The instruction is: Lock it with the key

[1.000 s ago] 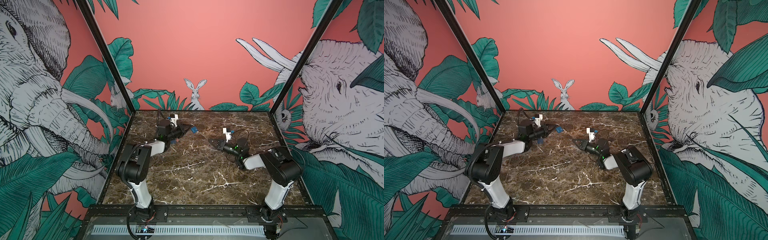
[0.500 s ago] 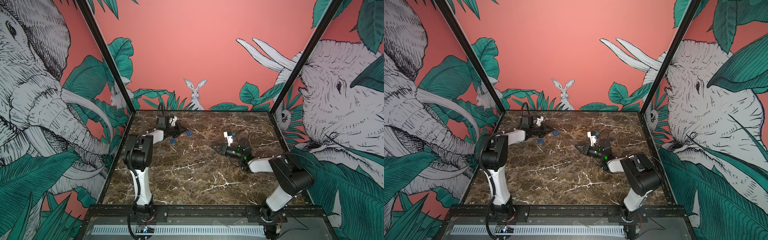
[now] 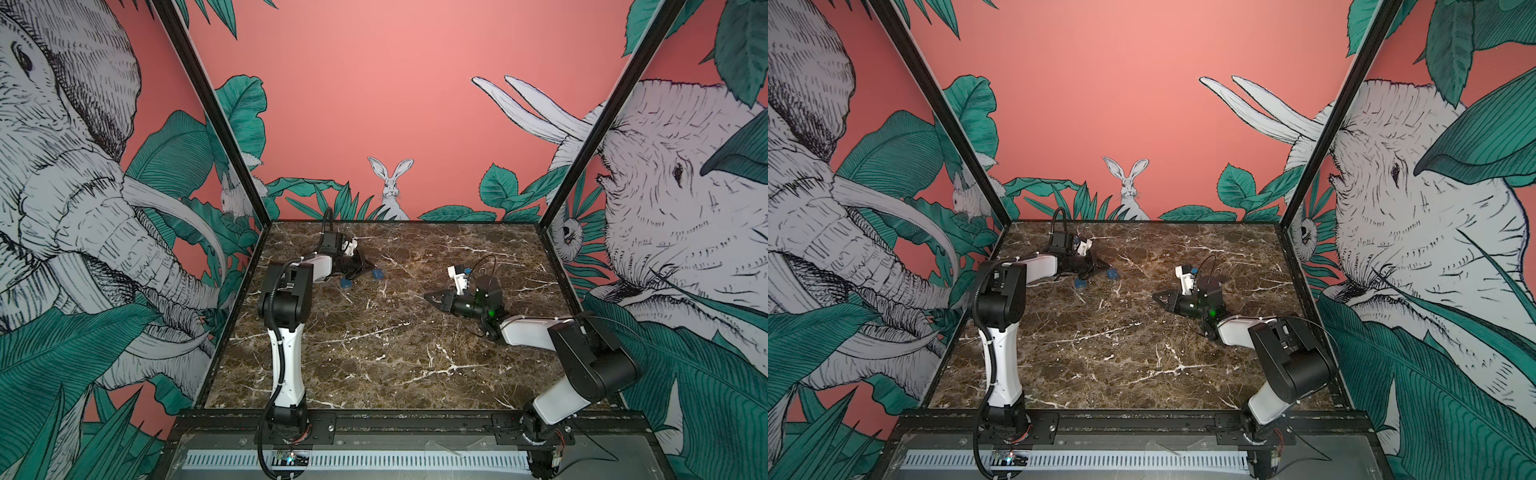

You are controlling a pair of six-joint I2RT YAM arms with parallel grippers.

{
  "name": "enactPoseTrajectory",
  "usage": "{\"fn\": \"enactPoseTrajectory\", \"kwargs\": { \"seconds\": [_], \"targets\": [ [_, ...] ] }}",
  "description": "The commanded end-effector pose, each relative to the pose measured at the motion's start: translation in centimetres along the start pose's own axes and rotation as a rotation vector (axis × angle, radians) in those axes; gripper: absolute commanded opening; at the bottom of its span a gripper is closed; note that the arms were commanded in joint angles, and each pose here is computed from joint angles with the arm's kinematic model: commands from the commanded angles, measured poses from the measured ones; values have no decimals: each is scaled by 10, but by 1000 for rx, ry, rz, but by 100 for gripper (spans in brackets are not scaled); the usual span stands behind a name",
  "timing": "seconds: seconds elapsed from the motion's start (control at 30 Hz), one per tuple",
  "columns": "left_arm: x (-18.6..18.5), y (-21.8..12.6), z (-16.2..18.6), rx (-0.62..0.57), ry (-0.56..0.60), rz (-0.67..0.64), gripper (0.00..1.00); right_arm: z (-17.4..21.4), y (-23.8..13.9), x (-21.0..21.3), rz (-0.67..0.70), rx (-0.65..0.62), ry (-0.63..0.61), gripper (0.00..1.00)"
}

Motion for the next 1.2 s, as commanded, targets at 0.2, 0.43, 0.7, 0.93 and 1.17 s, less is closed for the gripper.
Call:
{"fn": "enactPoseTrajectory", "kwargs": {
  "seconds": [0.2, 0.43, 0.7, 0.93, 1.17],
  "targets": [
    [-5, -3, -7, 28, 62, -45, 0, -11, 9, 5, -36, -9, -19, 0],
    [-3, -1, -6, 61, 61, -69, 2, -9, 10, 1, -26, -4, -13, 0],
    [4, 1, -6, 78, 50, -103, 24, -6, 14, -4, -22, 7, -2, 0],
    [11, 4, -8, 82, 46, -135, 31, -3, 18, -7, 11, 32, -15, 0],
    [-6, -10, -14, 51, 76, -136, 35, 0, 40, -15, 131, 93, -20, 0]
  ]
}}
Point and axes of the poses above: each gripper's point midway between its finger pads, its own y axis out along the fingers, its own x axis along the line the jaws close on, z = x × y, the point moved 1 cm from there along -y, back along the fingers, and after that the axes turned 7 degrees about -y, right-handed, at the moved point
